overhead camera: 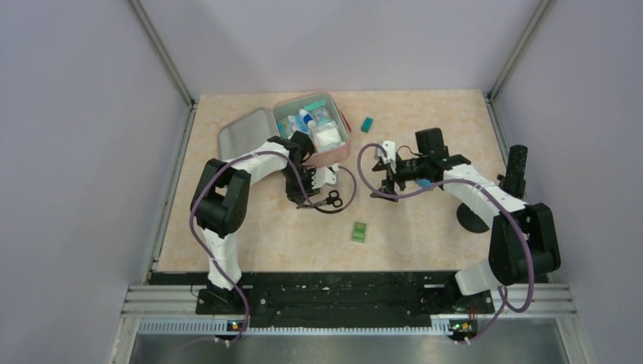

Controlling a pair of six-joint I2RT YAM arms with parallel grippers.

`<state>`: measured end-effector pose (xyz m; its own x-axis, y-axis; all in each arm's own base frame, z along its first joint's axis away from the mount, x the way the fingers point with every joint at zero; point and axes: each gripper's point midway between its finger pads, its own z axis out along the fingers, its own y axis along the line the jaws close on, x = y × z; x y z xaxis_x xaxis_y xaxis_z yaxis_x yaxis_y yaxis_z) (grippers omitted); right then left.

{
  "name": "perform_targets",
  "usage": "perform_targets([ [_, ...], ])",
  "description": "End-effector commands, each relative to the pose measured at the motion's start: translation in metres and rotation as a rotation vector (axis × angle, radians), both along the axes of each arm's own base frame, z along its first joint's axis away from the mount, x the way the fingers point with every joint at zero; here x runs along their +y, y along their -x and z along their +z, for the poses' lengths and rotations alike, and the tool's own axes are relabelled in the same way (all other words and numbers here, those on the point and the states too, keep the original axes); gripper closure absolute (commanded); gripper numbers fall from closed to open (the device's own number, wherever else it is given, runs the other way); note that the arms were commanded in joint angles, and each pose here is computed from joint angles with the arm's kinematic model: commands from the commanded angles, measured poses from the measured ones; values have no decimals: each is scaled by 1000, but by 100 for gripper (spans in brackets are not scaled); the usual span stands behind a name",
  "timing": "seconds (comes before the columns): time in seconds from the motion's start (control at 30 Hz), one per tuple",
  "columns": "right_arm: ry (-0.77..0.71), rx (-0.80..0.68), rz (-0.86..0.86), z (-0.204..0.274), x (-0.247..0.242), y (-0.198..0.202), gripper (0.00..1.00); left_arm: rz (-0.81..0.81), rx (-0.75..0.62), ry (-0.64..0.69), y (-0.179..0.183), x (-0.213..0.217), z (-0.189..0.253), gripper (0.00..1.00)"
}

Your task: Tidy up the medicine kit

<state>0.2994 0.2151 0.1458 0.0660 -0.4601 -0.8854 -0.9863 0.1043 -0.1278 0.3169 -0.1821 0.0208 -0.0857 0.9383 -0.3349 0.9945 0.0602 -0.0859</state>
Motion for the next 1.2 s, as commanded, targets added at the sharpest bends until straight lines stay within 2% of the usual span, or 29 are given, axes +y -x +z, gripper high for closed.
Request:
perform_targets([
  [0.0,-24,-41,45,7,9,-3,20,-38,-10,-60,6,20,-4,65],
  [0.27,-19,-28,18,8,8,-5,19,84,-101,56,-18,10,36,60],
  [0.43,-16,-7,6,3,6,-1,19,188,-116,115,-13,1,43,59],
  [0.7,-188,126,-171,36,6,-27,19,170,-132,77,0,1,24,55],
  [1.0,-199,140,-188,39,7,-33,19,161,-85,10,4,7,-1,60],
  [1.17,-188,142,-199,36,5,-34,19,153,-77,19,8,6,-2,58],
])
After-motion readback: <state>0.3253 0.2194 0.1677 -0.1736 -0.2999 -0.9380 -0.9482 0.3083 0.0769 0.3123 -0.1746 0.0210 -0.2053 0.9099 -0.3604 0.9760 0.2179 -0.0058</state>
